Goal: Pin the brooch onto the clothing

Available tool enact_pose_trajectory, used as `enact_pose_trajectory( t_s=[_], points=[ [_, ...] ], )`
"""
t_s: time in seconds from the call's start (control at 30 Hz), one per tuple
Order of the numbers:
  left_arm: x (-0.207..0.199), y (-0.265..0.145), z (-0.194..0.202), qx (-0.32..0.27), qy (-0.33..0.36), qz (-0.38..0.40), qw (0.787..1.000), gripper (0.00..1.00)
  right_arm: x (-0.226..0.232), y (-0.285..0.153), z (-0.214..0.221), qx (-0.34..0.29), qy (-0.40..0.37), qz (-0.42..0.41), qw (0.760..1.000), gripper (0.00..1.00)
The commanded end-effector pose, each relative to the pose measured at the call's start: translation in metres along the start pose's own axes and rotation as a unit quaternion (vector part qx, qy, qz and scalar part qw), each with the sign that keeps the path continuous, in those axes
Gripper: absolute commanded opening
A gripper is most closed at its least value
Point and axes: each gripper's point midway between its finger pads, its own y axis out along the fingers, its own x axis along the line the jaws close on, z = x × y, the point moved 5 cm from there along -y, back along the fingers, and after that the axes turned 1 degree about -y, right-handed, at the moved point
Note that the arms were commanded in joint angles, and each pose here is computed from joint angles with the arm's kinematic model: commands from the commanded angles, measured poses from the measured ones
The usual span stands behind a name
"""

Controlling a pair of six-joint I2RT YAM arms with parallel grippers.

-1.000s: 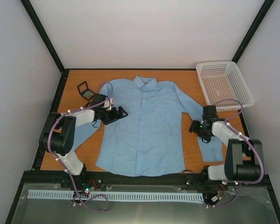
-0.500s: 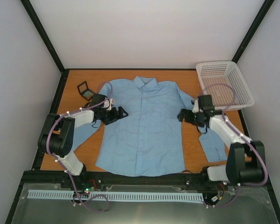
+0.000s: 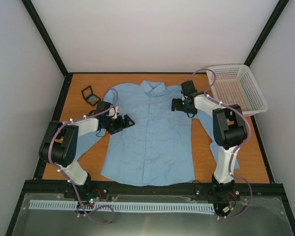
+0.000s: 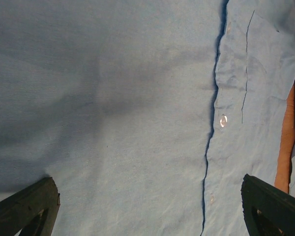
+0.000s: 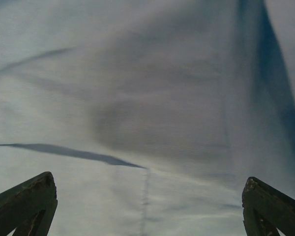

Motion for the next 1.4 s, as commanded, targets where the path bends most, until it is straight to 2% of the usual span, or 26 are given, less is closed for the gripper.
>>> enact_pose_trajectory(
  t_s=[0.0,0.17,0.43,0.57,0.73,0.9,1.03,1.13,1.23,1.37],
  points=[
    [-0.006,-0.008,-0.004,-0.015,0.011,0.009,1.0,1.0,-0.028,0.01,-0.003,-0.001,0.027,0.085,0.996,1.0],
    [-0.002,-0.008,-0.001,-0.016,0.007,0.001,1.0,1.0,-0.066,0.025,-0.014,0.0,0.063,0.096,0.993,1.0],
    [0.0,-0.005,0.0,-0.019,0.009,0.007,1.0,1.0,-0.113,0.041,-0.066,-0.021,0.066,0.127,0.989,1.0],
    [-0.003,-0.005,-0.001,-0.018,0.012,0.018,1.0,1.0,-0.118,0.047,-0.096,-0.029,0.03,0.141,0.989,1.0],
    [-0.012,-0.008,-0.002,-0.016,0.022,0.041,0.999,1.0,-0.114,0.038,-0.11,-0.025,0.014,0.15,0.988,1.0],
    [-0.031,-0.023,-0.005,-0.03,0.046,0.073,0.996,1.0,-0.082,-0.005,-0.111,-0.039,-0.024,0.155,0.987,1.0],
    [-0.048,-0.04,-0.01,-0.049,0.07,0.088,0.992,1.0,-0.033,-0.032,-0.091,-0.041,-0.06,0.109,0.991,1.0],
    [-0.056,-0.057,-0.013,-0.08,0.087,0.078,0.99,1.0,0.02,-0.035,-0.054,-0.026,-0.097,0.035,0.994,1.0],
    [-0.064,-0.079,-0.015,-0.118,0.102,0.061,0.986,1.0,0.069,-0.032,-0.013,0.006,-0.107,-0.075,0.991,1.0],
    [-0.074,-0.101,-0.024,-0.172,0.122,0.043,0.977,1.0,0.097,-0.022,0.016,0.024,-0.101,-0.149,0.983,1.0]
  ],
)
